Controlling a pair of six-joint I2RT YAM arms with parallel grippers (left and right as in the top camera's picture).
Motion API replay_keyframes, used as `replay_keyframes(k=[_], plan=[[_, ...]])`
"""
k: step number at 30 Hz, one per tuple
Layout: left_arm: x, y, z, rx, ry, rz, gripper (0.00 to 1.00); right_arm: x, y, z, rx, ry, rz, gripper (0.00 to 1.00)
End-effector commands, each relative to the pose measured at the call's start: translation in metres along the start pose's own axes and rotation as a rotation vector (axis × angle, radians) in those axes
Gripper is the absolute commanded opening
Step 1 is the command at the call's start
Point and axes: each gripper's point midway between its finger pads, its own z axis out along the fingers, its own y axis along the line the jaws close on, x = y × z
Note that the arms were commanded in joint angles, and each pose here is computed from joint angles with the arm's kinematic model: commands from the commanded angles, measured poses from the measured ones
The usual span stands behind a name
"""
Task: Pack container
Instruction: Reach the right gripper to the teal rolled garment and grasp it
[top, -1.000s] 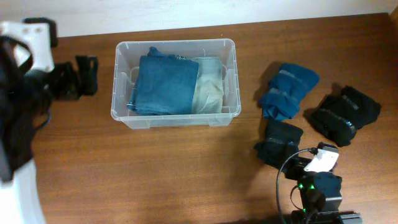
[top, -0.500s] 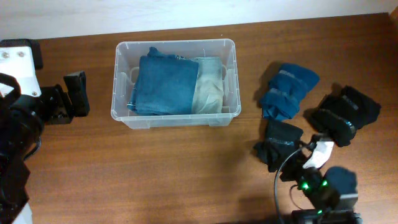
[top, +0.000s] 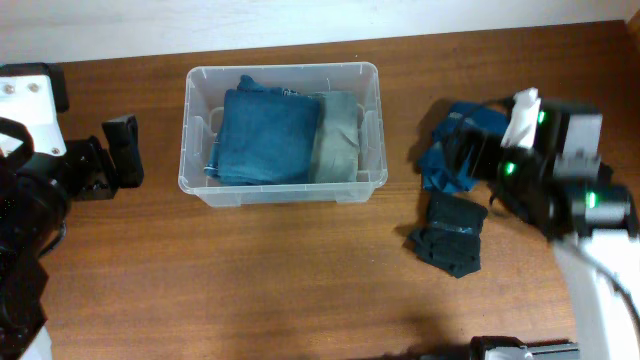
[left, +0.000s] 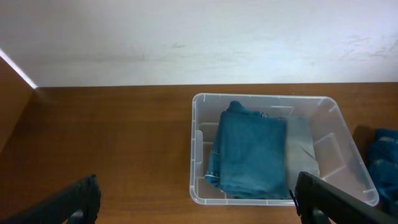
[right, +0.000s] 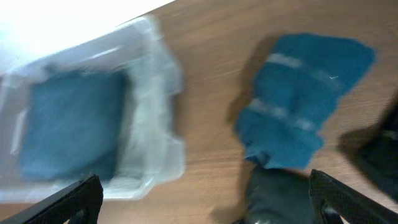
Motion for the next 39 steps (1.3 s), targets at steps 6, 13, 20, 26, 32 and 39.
replay_keyframes(k=[6, 13, 20, 26, 32, 39], plan=[[-0.001, 0.002, -0.004, -0.011, -0.012, 0.001, 0.99, -0.025, -0.122, 0.098, 0.021, 0.168, 0.314, 0.98], [-0.001, 0.002, -0.004, -0.011, -0.012, 0.000, 0.99, 0.001, -0.151, 0.153, -0.046, 0.268, 0.406, 0.99], [-0.001, 0.002, -0.004, -0.011, -0.012, 0.001, 0.99, 0.019, -0.135, 0.199, -0.188, 0.327, 0.416, 0.87], [-0.001, 0.002, -0.004, -0.011, -0.012, 0.000, 0.99, 0.019, -0.125, 0.199, -0.203, 0.333, 0.400, 0.41], [-0.001, 0.002, -0.004, -0.011, -0.012, 0.001, 0.99, -0.011, -0.087, 0.151, -0.264, 0.269, 0.343, 0.24], [-0.001, 0.002, -0.004, -0.011, -0.012, 0.001, 0.99, -0.049, 0.024, 0.059, -0.485, 0.119, 0.135, 0.14]])
